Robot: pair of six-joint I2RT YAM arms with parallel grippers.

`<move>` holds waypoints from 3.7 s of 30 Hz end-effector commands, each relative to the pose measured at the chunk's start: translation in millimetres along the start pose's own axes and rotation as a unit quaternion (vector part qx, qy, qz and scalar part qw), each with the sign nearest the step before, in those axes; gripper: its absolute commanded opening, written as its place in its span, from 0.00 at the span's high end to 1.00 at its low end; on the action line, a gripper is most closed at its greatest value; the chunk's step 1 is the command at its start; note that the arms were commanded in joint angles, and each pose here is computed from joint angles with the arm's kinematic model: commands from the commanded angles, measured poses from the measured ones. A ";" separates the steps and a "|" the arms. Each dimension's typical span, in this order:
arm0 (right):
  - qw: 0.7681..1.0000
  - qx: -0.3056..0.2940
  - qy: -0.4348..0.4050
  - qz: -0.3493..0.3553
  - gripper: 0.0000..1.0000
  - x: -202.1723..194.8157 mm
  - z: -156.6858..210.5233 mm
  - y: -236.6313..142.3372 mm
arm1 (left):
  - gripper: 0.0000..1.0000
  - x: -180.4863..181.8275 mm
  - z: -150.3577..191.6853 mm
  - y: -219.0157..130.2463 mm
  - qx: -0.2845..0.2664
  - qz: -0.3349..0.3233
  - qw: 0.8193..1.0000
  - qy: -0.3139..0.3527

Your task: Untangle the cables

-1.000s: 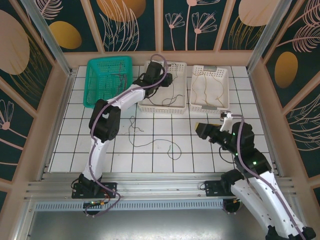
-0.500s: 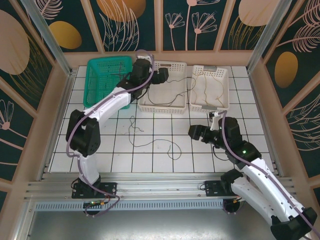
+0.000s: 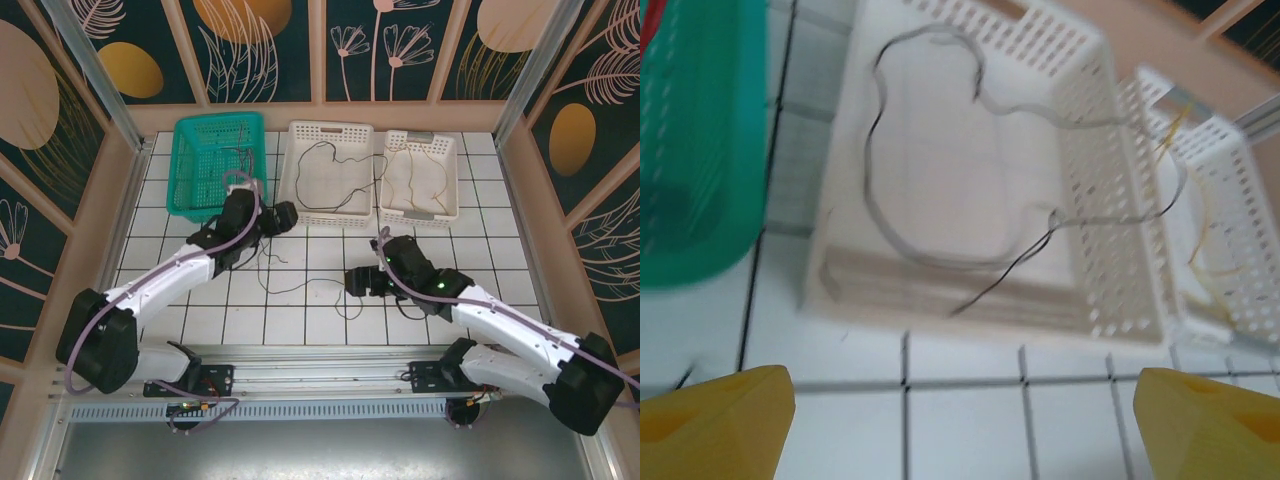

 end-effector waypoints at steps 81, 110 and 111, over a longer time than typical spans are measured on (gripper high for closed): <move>0.875 -0.356 -0.120 -0.307 1.00 152.6 -341.5 -240.0 | 0.02 29.7 9.8 -92.1 -0.099 -0.108 0.987 0.060; 0.990 -0.126 0.023 -0.057 1.00 -9.6 -347.2 47.8 | 0.02 34.3 13.8 -90.5 -0.105 -0.109 0.987 0.061; 0.992 -0.119 0.031 -0.040 1.00 -14.1 -343.7 54.9 | 0.02 34.8 14.2 -90.7 -0.105 -0.109 0.987 0.061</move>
Point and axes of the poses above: each hand's point on the last joint's axis, 136 mm out from that joint toward the fingers, its own y axis out along the fingers, its own x axis along the line the jaws close on, z = x × y, the point moved 10 cm from there along -y, back along the fingers, and after that the axes turned 1 degree about y, right-handed, at the moved point
